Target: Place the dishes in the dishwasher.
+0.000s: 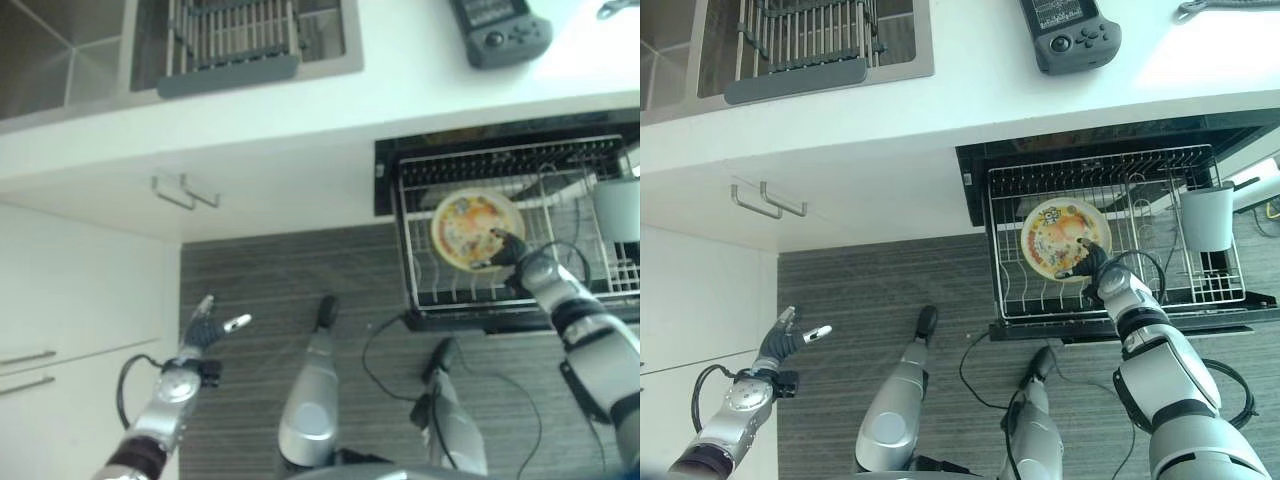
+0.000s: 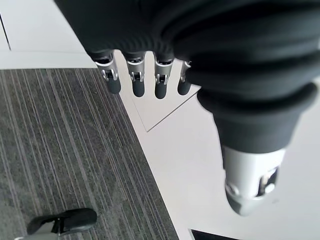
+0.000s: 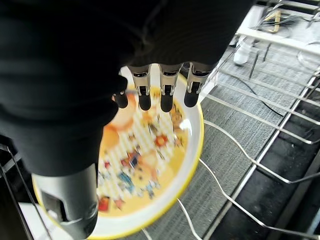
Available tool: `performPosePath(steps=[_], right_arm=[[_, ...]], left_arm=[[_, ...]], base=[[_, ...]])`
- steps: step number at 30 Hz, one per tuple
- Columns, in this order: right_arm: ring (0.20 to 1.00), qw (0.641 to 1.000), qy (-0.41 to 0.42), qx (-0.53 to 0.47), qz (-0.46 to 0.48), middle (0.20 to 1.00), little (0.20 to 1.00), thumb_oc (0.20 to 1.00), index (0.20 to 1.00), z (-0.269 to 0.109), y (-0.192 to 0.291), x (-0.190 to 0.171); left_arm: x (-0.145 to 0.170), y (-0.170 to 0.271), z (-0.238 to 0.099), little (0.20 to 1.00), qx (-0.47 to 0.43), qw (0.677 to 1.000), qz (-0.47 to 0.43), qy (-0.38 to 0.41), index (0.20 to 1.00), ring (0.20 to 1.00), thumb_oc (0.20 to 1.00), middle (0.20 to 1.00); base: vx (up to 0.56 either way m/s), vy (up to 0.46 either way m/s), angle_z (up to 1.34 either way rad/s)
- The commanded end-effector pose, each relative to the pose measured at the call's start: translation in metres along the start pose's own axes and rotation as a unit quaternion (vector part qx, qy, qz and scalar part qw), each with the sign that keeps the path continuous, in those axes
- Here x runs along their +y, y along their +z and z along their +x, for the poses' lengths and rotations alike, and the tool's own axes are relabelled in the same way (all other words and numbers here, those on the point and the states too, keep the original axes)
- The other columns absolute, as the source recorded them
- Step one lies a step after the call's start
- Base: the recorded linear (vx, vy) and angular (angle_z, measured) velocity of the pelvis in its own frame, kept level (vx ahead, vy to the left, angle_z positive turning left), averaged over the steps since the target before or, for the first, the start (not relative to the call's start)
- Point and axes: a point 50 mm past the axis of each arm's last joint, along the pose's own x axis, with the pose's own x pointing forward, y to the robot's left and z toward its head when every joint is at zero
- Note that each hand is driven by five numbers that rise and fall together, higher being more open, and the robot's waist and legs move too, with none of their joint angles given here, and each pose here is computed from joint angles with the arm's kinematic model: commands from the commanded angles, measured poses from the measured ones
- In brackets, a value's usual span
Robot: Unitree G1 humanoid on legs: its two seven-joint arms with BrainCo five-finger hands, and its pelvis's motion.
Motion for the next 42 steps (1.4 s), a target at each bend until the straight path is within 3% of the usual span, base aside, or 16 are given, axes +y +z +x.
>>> performPosePath(steps=[1, 13, 23, 28, 34, 42], right_arm=[[1.0, 0.999, -0.02, -0.009, 0.04, 1.0, 1.0, 1.0, 1.0, -0.003, -0.004, -0.009], [1.0, 0.97, 0.017, -0.011, 0.243, 1.0, 1.0, 1.0, 1.0, -0.052, -0.045, 0.026], [1.0, 0.952, -0.115, 0.044, 0.282, 1.0, 1.0, 1.0, 1.0, -0.104, -0.102, 0.003], [1.0, 0.915, -0.146, 0.151, 0.344, 1.0, 1.0, 1.0, 1.0, -0.12, -0.144, 0.044], [1.0, 0.817, -0.101, 0.316, 0.472, 1.0, 1.0, 1.0, 1.0, -0.128, -0.179, 0.13], [1.0, 0.774, -0.077, 0.371, 0.506, 1.0, 1.0, 1.0, 1.0, -0.121, -0.184, 0.156]], left_arm=[[0.011, -0.011, -0.006, 1.0, 0.016, 0.999, 0.041, 0.003, 1.0, 1.0, 1.0, 1.0], [0.041, -0.079, -0.056, 1.0, 0.149, 0.983, 0.083, 0.066, 1.0, 1.0, 1.0, 1.0], [0.023, -0.125, -0.092, 1.0, 0.24, 0.966, 0.044, 0.087, 1.0, 1.0, 1.0, 1.0], [0.007, -0.136, -0.103, 1.0, 0.259, 0.962, 0.031, 0.08, 1.0, 1.0, 1.0, 1.0], [-0.005, -0.131, -0.09, 1.0, 0.258, 0.964, 0.045, 0.047, 1.0, 1.0, 1.0, 1.0], [-0.013, -0.134, -0.087, 1.0, 0.27, 0.961, 0.063, 0.013, 1.0, 1.0, 1.0, 1.0]], base=[[0.06, -0.02, -0.01], [0.15, -0.027, -0.18], [0.08, 0.094, -0.19], [0.05, 0.042, -0.09], [0.07, 0.003, -0.03], [0.06, -0.003, 0.14]])
